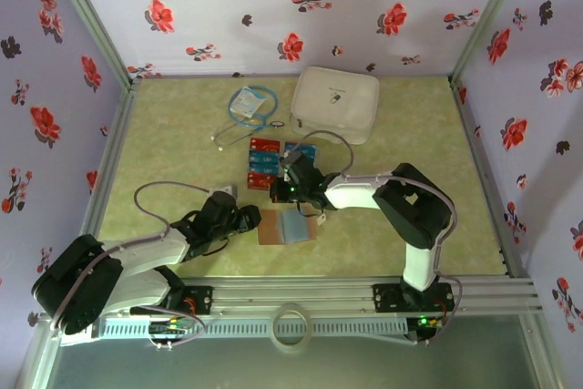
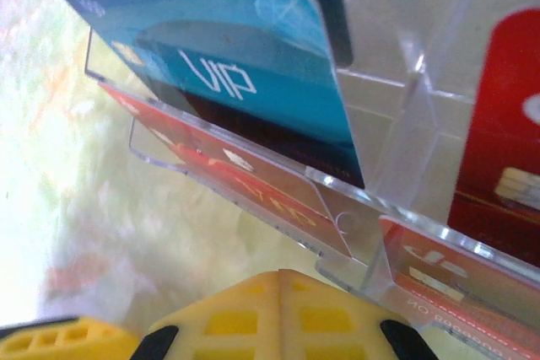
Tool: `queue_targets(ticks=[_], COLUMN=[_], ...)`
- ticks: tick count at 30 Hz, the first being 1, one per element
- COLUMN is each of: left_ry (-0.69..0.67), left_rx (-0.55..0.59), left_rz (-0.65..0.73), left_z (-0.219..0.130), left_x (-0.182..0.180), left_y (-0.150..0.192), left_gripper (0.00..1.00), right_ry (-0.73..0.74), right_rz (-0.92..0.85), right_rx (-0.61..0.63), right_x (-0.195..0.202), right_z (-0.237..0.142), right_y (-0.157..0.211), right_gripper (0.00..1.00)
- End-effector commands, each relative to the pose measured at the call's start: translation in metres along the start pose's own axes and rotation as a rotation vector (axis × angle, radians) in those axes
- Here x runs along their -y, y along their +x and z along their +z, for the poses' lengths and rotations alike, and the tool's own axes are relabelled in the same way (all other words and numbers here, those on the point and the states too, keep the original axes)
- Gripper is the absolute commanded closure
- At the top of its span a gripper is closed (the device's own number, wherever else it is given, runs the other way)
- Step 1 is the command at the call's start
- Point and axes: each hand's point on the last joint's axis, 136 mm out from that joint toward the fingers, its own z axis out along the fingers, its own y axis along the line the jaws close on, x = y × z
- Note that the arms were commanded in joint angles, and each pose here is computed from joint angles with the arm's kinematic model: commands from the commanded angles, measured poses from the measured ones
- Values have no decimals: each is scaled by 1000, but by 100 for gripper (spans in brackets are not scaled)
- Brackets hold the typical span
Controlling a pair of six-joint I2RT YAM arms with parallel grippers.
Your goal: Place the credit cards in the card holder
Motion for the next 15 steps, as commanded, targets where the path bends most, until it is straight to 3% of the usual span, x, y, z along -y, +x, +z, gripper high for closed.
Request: queue_targets(ticks=[1, 7, 15], left_ry=[-57, -53, 15], left_rx=[-2, 4, 0], left_rz=[17, 19, 36], left_z=[-1, -1, -3], left_x=[-18, -16, 1], left_y=[5, 2, -2], left_gripper=[42, 41, 35], right_ry=[39, 16, -70], right_rz=[1, -18, -45], right_rx=[86, 61, 34], right_x=[11, 9, -11], right_z=[4, 4, -40], right_y=[-37, -59, -44], right_gripper=[100, 100, 98])
